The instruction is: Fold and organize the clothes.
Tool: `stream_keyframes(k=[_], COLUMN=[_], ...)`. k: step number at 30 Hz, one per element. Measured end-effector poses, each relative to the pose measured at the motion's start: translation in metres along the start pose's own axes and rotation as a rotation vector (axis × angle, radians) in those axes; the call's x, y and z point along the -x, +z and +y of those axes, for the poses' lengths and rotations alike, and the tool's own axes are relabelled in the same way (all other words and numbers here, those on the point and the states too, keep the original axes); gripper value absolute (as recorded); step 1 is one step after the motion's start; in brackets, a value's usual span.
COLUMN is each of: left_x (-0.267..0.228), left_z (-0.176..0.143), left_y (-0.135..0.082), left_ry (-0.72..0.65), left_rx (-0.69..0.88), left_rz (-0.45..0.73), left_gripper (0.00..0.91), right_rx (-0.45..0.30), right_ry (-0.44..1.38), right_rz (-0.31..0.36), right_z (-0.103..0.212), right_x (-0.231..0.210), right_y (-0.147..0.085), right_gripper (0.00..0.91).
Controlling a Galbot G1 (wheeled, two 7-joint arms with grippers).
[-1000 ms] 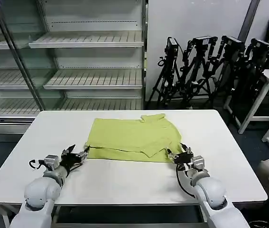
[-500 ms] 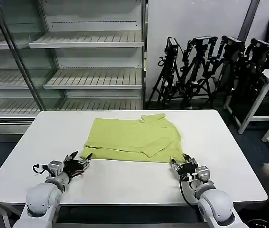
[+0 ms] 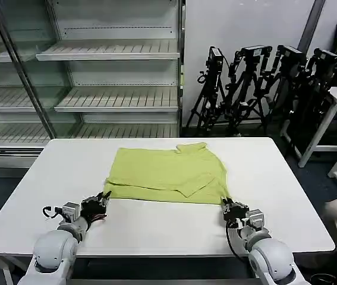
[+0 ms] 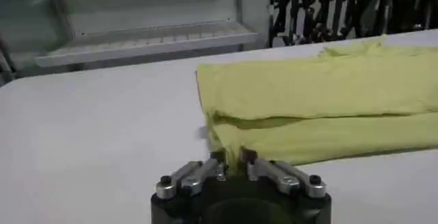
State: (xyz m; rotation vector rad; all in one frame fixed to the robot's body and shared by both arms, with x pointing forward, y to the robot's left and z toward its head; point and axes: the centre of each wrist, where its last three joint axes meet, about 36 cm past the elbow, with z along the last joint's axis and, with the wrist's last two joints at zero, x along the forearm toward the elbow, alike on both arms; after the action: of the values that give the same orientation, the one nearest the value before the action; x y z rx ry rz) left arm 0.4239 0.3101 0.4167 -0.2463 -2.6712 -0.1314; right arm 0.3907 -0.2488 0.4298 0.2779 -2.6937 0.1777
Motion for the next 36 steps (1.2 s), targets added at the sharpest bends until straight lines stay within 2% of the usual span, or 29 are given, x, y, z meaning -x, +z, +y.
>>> stream_keyframes(k=[7,15,23,24,25,26,30,36], left_x=[-0.023,-0.074,-0.119,-0.124,-0.128,-0.132,-0.145,-0.159], left_z=[-0.008,-0.014,-0.012,-0.012,-0.013,-0.014,-0.019,-0.016], left_y=[0.007,0.019,0.028,0.028,0.029,0.029,0.029,0.013], left_ry=[0.005,0.008,-0.006,-0.009,-0.010,-0.009,-0.012,-0.045], left_rx=[-0.016,-0.041,-0.060,-0.058,-0.058,-0.056,-0.048,-0.012], left_rz=[-0.005,-0.001,0.015,0.018,0.021,0.024,0.028,-0.012], left_gripper=[0.020,0.020,0.030,0.907,0.907,0.907,0.907,0.907], right_rx=[-0.023,-0.048,-0.060,-0.063,-0.065,-0.067,-0.071,-0.084], right_ry=[-0.011,-0.013,-0.019,-0.018,-0.019,-0.021,-0.031,-0.030], right_rz=[-0.006,-0.016,0.002,0.004,0.008,0.013,0.017,-0.024], right_z=[0.005,0.017,0.029,0.030,0.031,0.032,0.035,0.033], right_x=[-0.032,-0.079,-0.115,-0.119,-0.124,-0.128,-0.143,-0.158], right_y=[0.005,0.016,0.026,0.026,0.026,0.026,0.021,0.000], right_gripper=[0.000,0.000,0.000,0.060,0.705,0.907,0.907,0.907])
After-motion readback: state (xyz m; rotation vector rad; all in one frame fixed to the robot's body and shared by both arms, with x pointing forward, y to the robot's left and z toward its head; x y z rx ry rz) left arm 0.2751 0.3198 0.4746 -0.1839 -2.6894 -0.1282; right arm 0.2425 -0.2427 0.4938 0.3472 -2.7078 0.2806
